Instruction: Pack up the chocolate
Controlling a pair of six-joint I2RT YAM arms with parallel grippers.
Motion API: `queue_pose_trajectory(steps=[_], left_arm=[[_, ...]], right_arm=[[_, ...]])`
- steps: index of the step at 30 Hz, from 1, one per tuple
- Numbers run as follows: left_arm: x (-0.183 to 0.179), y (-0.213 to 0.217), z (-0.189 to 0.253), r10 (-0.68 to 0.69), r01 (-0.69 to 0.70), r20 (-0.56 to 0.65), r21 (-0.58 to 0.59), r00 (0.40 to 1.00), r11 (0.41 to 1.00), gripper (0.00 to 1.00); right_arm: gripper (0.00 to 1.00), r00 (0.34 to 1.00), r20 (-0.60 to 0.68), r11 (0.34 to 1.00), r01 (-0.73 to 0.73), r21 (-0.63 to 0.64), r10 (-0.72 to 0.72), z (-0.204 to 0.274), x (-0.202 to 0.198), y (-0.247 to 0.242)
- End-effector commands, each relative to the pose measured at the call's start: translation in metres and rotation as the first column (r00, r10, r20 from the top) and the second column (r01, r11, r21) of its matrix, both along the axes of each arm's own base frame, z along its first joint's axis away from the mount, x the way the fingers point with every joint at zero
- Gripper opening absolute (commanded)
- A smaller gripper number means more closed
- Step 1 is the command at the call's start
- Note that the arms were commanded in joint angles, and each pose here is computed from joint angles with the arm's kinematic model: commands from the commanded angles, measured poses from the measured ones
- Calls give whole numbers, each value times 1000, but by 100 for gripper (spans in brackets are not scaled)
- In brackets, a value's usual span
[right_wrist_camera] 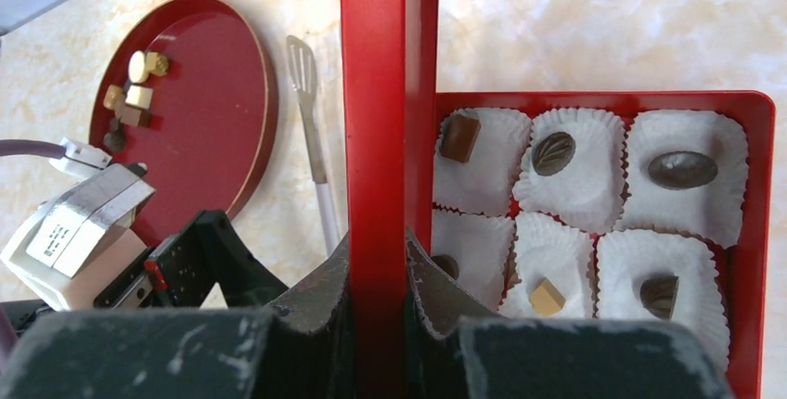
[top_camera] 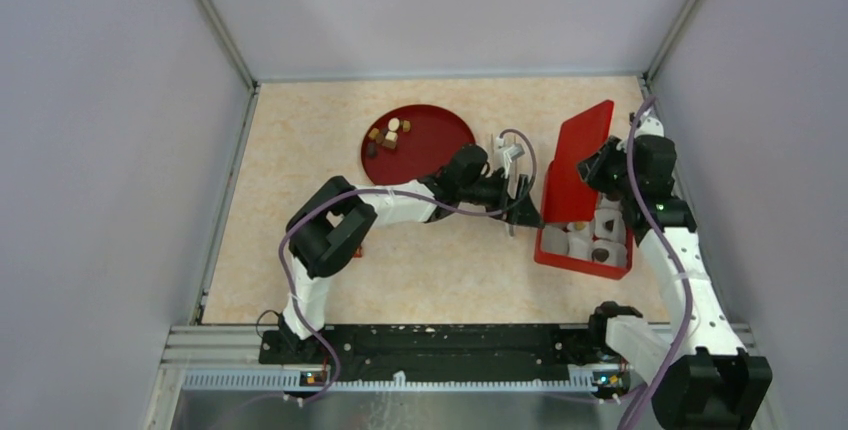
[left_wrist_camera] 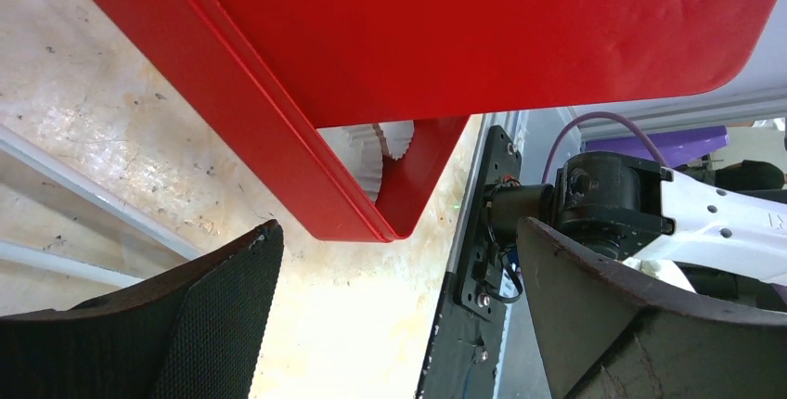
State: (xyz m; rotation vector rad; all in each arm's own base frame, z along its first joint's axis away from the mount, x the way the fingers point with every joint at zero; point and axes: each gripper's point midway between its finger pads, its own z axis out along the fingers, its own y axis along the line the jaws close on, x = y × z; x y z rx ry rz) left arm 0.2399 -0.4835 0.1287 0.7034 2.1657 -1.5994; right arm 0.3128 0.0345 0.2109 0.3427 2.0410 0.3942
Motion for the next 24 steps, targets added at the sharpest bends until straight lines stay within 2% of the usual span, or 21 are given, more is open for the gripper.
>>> queue_pose_trajectory(steps=[1, 13, 19, 24], left_arm=[[3, 4, 33, 8, -3, 81, -71, 997, 997, 98], [11, 16, 43, 28, -21, 105, -76, 994, 997, 98], [12, 22, 52, 26, -16, 131, -84, 991, 996, 99], [12, 26, 60, 17, -4, 137, -99, 990, 995, 98]], right_arm=[[0, 993, 103, 997, -55, 53, 50, 24, 15, 23], [0, 993, 111, 998, -52, 17, 50, 56, 0, 16], [0, 989, 138, 993, -71, 98, 57, 66, -13, -3], [0, 990, 106, 977, -109, 184, 90, 56, -17, -11]])
